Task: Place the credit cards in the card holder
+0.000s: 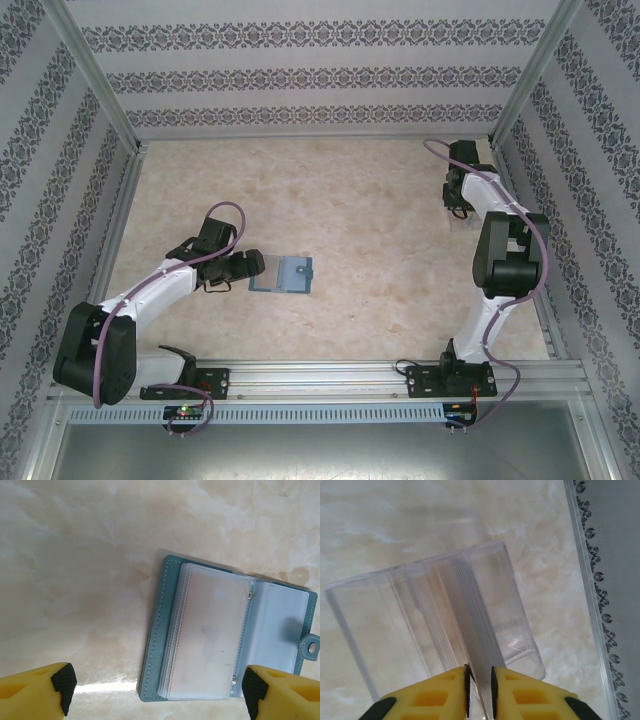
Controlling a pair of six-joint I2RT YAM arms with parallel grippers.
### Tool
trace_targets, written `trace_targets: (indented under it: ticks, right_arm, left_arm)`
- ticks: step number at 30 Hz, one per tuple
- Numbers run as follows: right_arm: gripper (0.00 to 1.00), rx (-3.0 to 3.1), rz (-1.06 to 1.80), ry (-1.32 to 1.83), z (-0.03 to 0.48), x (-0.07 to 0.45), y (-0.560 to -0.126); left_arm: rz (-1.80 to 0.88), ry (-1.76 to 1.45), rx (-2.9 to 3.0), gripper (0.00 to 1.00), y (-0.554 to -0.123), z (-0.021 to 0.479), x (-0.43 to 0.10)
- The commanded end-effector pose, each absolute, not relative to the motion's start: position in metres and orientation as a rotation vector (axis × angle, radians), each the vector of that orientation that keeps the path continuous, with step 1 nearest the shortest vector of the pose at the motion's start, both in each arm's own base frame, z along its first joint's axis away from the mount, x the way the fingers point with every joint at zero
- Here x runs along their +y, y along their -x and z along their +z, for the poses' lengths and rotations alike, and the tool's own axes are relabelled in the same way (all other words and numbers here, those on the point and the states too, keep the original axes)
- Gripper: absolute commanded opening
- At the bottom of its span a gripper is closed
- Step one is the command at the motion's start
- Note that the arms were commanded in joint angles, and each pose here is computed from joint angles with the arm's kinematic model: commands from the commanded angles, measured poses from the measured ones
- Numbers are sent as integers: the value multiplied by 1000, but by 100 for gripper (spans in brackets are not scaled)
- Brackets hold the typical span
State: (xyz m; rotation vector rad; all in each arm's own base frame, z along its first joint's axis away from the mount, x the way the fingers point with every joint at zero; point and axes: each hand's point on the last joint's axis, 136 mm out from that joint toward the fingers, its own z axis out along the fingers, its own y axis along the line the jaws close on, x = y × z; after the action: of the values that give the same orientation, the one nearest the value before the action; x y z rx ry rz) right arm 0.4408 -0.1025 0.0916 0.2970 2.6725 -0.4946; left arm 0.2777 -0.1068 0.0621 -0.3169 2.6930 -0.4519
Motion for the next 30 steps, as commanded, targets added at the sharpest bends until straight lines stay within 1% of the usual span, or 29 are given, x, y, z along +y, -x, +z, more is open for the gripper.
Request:
trace_targets:
  ticks: [1,2,3,8,12,15,16,18,21,23,27,30]
  right_arm:
    - [11,2655,-501,-320,107,-108,-435]
    - [3,2649,-490,-322,109,-107,-435]
    - [0,2641,-473,-321,111,-104,-436]
    - [0,2619,-443,-308,123,-96,-435]
    - [0,2608,-399,-265,142,-77,-431]
    - [0,2579,-274,-251,155,-53,-423]
    - [0,2566,-203,-243,159,-42,-421]
    - [5,2529,49,-221,166,-8,-416]
    - [4,2455,417,-175,176,50,-407]
    - [0,2423,586,-136,179,86,-398]
    - [0,2375,864,-32,180,167,-372]
    - [0,2314,927,-34,173,215,-347]
  left_arm:
    - [-475,296,2706,88,-277,62,-112]
    - [-482,292,2703,88,-278,62,-113]
    - [-480,287,2705,88,-278,62,-113]
    - [-474,284,2718,88,-277,63,-113]
    - [-457,247,2724,89,-278,72,-113]
    - [-453,237,2721,90,-277,80,-112]
    - [-453,242,2718,91,-277,81,-111]
    - [-478,246,2709,96,-277,84,-114]
    - [-521,263,2709,100,-275,85,-118]
    - [-540,250,2722,100,-274,83,-121]
    - [-610,281,2763,100,-271,71,-130]
    - [-713,281,2773,100,-270,66,-142]
